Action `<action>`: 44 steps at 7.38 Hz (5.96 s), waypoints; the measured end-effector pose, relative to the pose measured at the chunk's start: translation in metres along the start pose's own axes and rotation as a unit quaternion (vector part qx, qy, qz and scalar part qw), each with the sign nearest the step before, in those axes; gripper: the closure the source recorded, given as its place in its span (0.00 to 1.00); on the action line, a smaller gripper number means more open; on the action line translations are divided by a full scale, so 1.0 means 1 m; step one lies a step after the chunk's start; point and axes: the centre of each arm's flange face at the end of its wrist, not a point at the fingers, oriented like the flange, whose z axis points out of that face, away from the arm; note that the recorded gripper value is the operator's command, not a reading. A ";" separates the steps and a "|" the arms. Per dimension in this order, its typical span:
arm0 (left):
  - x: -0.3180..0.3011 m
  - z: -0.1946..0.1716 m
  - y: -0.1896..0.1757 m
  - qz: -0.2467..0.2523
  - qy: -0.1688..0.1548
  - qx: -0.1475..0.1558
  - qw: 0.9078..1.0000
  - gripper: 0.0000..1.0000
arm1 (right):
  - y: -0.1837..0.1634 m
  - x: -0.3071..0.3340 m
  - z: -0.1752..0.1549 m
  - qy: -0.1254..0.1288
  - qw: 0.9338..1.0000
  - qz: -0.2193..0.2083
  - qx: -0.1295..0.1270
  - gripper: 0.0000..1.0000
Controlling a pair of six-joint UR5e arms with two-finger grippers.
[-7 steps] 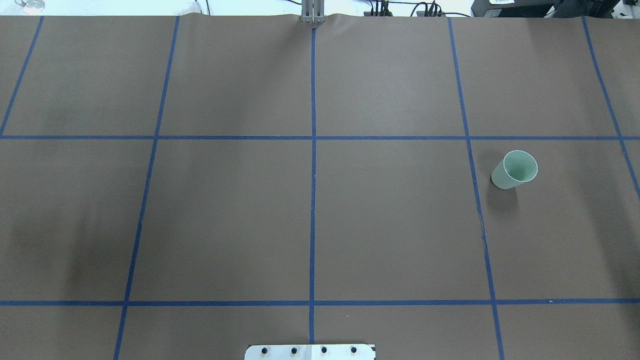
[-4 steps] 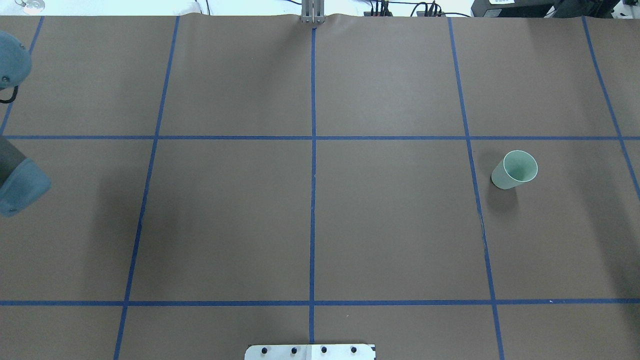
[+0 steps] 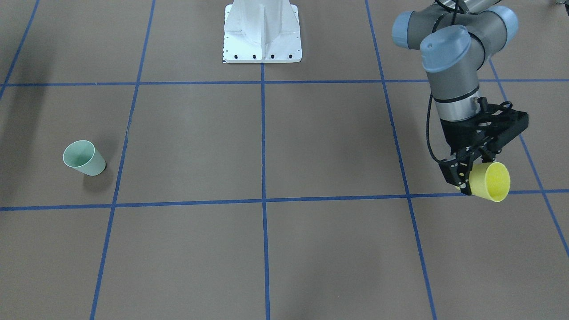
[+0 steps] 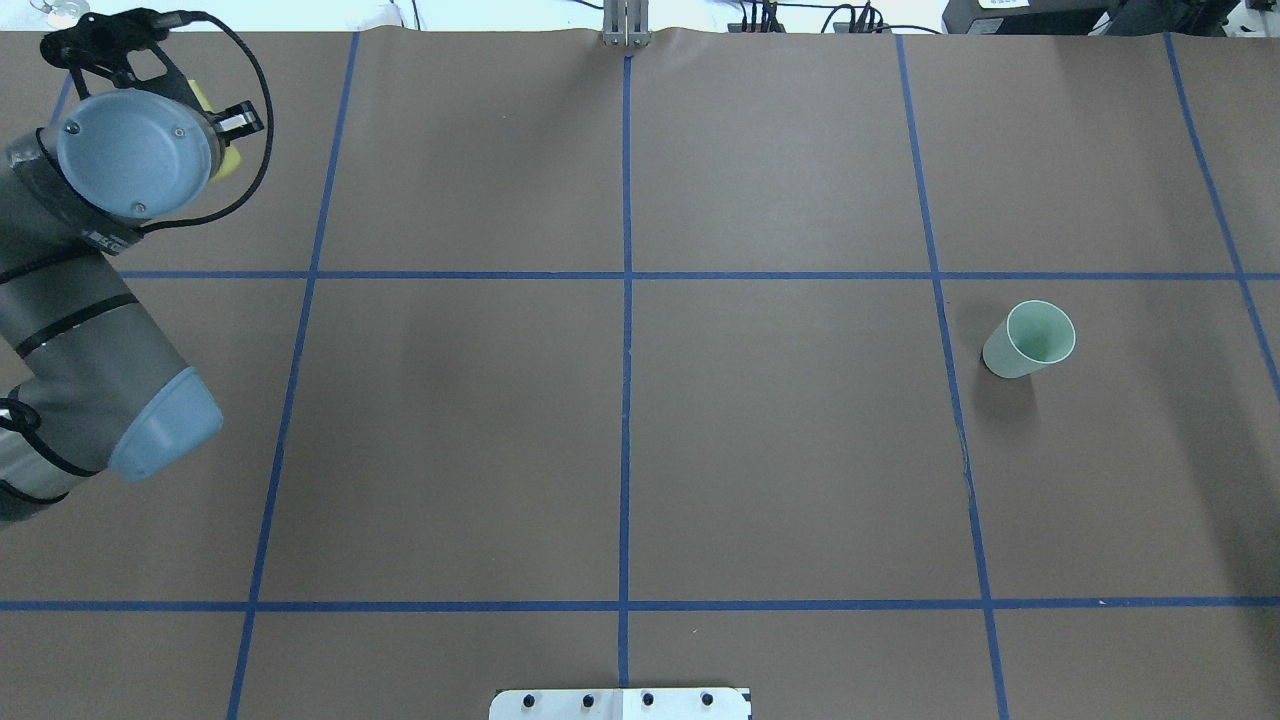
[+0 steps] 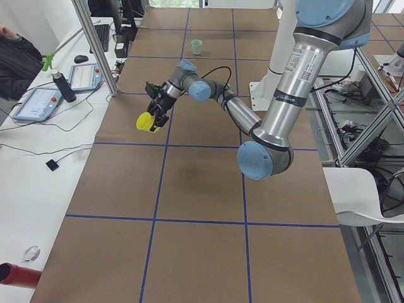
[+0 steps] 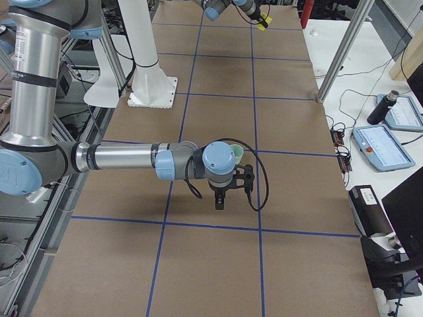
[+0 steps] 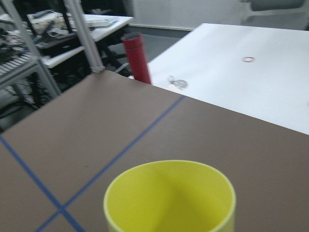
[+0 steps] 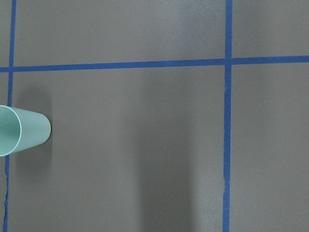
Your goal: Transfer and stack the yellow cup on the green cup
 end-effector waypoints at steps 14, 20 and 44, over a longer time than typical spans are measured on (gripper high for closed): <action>0.121 -0.204 0.180 0.366 0.592 -0.039 0.717 1.00 | -0.074 -0.121 0.023 -0.068 0.996 -0.039 -0.032 0.00; 0.131 -0.183 0.200 0.369 0.607 -0.033 0.703 1.00 | -0.121 -0.428 0.069 -0.097 0.992 -0.014 -0.075 0.00; 0.137 -0.194 0.254 0.351 0.663 -0.036 0.660 1.00 | -0.013 -0.592 0.154 -0.155 0.975 -0.061 -0.147 0.66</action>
